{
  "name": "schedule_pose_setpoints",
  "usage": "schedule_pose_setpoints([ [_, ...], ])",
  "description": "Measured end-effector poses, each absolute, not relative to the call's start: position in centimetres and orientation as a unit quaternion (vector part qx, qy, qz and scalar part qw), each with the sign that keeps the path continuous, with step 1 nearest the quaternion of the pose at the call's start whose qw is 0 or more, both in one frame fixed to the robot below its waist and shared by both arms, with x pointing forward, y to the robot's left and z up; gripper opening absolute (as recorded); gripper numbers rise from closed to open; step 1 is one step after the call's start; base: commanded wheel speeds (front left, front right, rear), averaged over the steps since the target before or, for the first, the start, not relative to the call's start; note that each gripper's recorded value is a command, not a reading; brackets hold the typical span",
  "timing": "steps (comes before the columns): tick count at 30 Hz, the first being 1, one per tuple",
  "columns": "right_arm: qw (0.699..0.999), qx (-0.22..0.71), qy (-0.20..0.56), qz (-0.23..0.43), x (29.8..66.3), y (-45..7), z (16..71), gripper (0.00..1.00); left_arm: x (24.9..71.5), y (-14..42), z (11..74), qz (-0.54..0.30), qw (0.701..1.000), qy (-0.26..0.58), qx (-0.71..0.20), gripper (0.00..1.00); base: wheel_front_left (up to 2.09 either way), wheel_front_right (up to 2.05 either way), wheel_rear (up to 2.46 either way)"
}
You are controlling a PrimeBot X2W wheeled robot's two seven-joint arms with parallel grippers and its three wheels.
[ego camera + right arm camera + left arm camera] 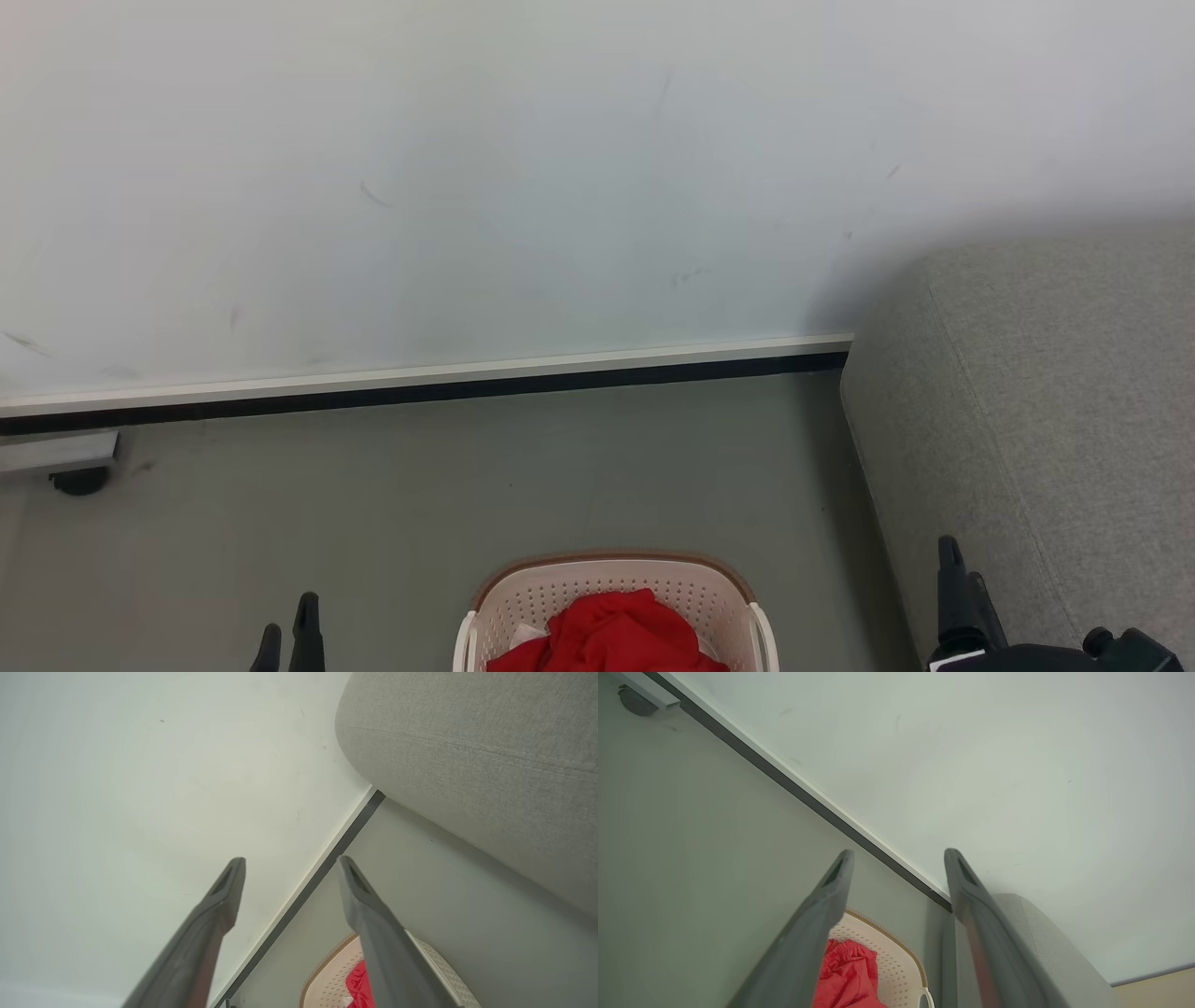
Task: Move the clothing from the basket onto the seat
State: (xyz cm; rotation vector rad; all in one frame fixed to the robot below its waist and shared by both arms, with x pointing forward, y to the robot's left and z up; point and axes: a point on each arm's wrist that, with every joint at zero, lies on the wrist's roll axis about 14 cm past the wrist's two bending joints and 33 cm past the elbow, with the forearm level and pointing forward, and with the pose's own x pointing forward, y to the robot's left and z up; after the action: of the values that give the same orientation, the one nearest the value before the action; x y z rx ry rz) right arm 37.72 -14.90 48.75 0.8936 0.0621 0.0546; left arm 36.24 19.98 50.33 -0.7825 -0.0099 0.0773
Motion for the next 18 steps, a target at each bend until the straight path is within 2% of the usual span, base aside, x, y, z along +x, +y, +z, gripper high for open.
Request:
schedule_pose_setpoints([
  [9,0.932,0.359,0.032,0.037,37.60,-14.59,48.42,1.00,35.78,20.16,50.21,0.047,0.940,-0.008,-0.337,1.00,0.00,0.00,0.00],
  [18,0.958,0.280,0.033,0.058,37.57,-13.75,48.34,1.00,35.60,19.75,50.19,0.034,0.970,-0.006,-0.242,1.00,0.00,0.00,0.00],
])
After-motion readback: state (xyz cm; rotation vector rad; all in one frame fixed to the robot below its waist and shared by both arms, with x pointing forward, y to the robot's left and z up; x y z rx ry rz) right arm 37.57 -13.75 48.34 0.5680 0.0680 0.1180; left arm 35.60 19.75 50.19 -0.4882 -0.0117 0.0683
